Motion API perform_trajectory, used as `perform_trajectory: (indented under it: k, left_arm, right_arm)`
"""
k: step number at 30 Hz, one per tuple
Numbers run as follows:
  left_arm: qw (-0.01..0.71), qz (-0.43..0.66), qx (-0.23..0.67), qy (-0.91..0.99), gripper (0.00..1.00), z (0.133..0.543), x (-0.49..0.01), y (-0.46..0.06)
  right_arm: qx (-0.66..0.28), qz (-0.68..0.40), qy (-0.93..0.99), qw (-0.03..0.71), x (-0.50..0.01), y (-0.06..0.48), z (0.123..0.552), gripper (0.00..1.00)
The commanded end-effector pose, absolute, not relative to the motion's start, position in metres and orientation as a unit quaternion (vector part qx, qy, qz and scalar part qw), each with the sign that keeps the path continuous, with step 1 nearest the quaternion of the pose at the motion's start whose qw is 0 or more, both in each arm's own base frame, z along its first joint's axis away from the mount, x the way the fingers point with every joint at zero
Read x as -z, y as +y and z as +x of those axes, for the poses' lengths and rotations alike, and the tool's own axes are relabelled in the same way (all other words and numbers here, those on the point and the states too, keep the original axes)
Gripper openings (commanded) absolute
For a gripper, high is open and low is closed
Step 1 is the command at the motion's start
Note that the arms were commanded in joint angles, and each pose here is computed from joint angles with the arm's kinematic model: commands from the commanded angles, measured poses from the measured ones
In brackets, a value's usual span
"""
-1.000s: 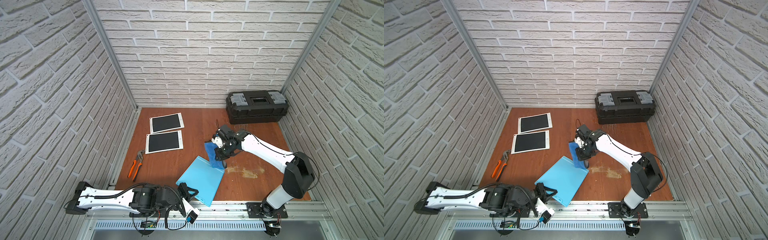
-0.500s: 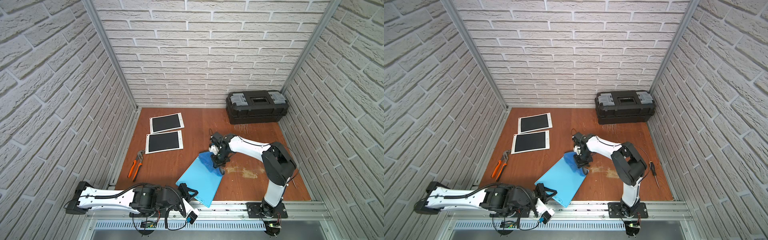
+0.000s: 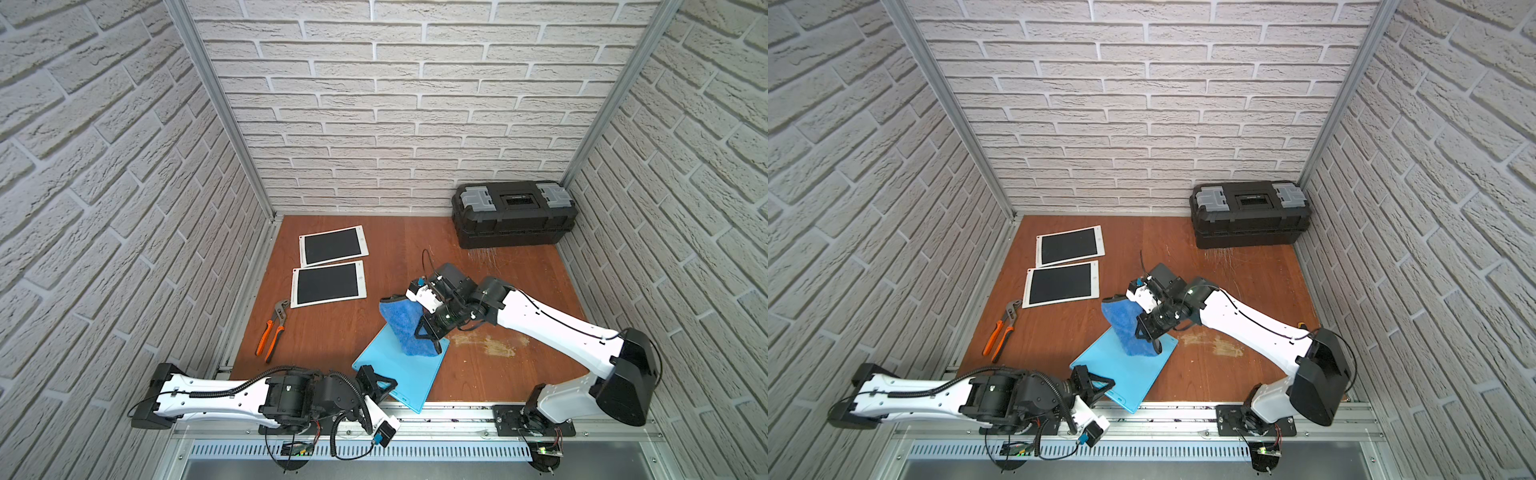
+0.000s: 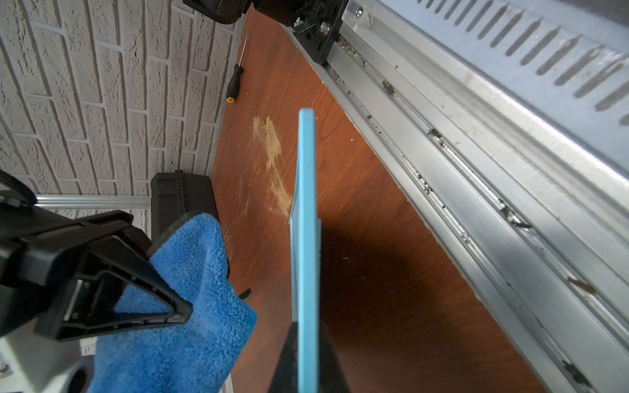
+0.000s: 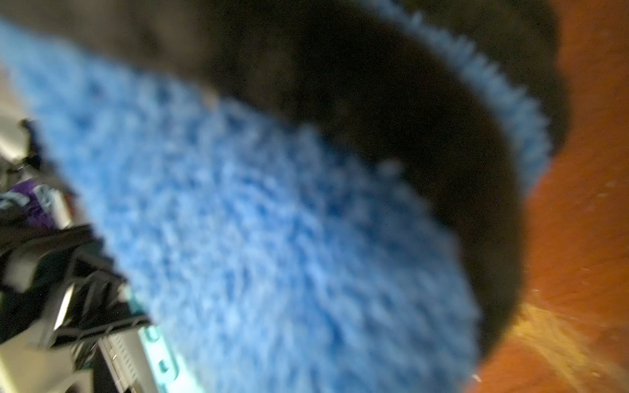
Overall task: Wipe the drawing tablet
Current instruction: Wipe the dirt from the drawing tablet.
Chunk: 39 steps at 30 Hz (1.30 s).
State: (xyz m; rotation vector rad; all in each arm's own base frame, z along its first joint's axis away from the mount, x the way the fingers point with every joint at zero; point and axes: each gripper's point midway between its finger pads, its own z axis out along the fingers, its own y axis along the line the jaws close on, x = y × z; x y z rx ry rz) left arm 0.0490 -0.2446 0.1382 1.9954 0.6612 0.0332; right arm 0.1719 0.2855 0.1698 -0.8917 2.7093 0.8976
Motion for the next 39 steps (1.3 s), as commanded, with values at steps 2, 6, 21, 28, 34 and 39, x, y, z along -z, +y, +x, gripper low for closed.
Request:
perform_trajectory:
  k: [2,6,21,28,34,39]
  left_arm:
    - [0.513,0.816,-0.015,0.266,0.0,0.049,-0.149,-0.249]
    - [0.511,0.818,-0.016,0.265,0.0,0.049,-0.148,-0.249]
    - [0.512,0.816,-0.016,0.267,0.0,0.05,-0.149,-0.249]
    - [0.512,0.817,-0.018,0.267,0.0,0.051,-0.149,-0.249]
    - [0.51,0.817,-0.019,0.268,0.0,0.051,-0.148,-0.249]
    - [0.511,0.816,-0.019,0.269,0.0,0.052,-0.149,-0.249]
  right_arm:
    - [-0.359,-0.314,0.879,-0.015,-0.148,0.288,0.124,0.03]
    - [-0.205,-0.254,0.944,-0.05,-0.077,0.245,0.143,0.02]
    - [-0.218,-0.148,0.953,0.149,-0.172,0.226,0.252,0.03]
    - [-0.344,-0.298,0.889,0.049,-0.193,0.314,0.186,0.03]
    - [-0.372,-0.382,0.846,-0.022,-0.175,0.383,0.152,0.03]
    - [-0.222,-0.252,0.941,-0.043,-0.074,0.331,0.237,0.02]
